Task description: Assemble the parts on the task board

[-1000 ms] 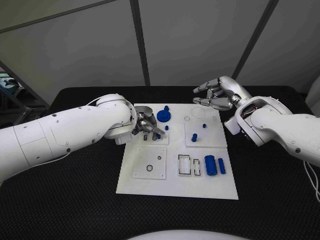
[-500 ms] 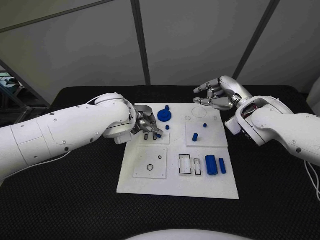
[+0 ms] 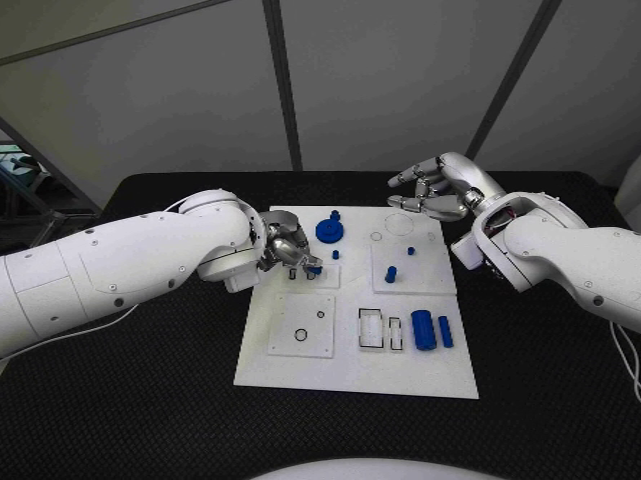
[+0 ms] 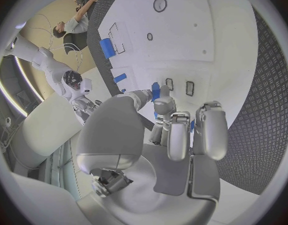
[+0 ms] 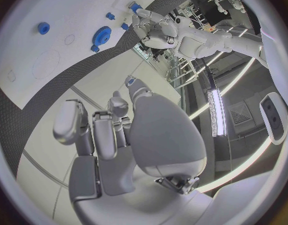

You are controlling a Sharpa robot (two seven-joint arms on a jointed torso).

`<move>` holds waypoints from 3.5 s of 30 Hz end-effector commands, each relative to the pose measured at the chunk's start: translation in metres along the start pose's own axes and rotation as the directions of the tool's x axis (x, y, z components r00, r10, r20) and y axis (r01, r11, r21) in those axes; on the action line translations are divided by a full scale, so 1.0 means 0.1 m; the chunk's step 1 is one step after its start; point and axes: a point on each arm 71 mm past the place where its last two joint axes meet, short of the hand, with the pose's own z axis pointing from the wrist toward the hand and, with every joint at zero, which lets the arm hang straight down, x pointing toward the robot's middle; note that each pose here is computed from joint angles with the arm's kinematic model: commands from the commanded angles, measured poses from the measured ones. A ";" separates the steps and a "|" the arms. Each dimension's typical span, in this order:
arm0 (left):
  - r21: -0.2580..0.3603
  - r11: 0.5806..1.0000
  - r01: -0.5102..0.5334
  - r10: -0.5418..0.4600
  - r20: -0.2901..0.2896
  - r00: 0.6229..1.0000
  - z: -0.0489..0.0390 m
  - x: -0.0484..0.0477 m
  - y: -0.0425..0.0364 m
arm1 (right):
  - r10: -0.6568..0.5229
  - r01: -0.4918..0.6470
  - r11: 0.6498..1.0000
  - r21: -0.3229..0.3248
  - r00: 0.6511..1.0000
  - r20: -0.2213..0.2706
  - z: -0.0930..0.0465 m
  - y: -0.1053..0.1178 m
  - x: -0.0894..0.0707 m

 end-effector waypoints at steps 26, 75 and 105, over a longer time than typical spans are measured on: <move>-0.012 1.000 -0.021 0.022 0.097 0.995 -0.042 0.036 0.112 | -0.005 0.005 1.000 -0.001 1.000 0.000 0.00 0.00 -0.02; -0.029 0.993 -0.114 0.116 0.059 0.992 0.002 0.127 0.110 | -0.005 0.005 1.000 -0.004 1.000 0.003 0.01 0.00 -0.01; -0.031 0.992 -0.120 0.121 0.049 0.991 0.028 0.130 0.102 | -0.005 0.005 1.000 -0.003 1.000 0.003 0.01 0.00 -0.01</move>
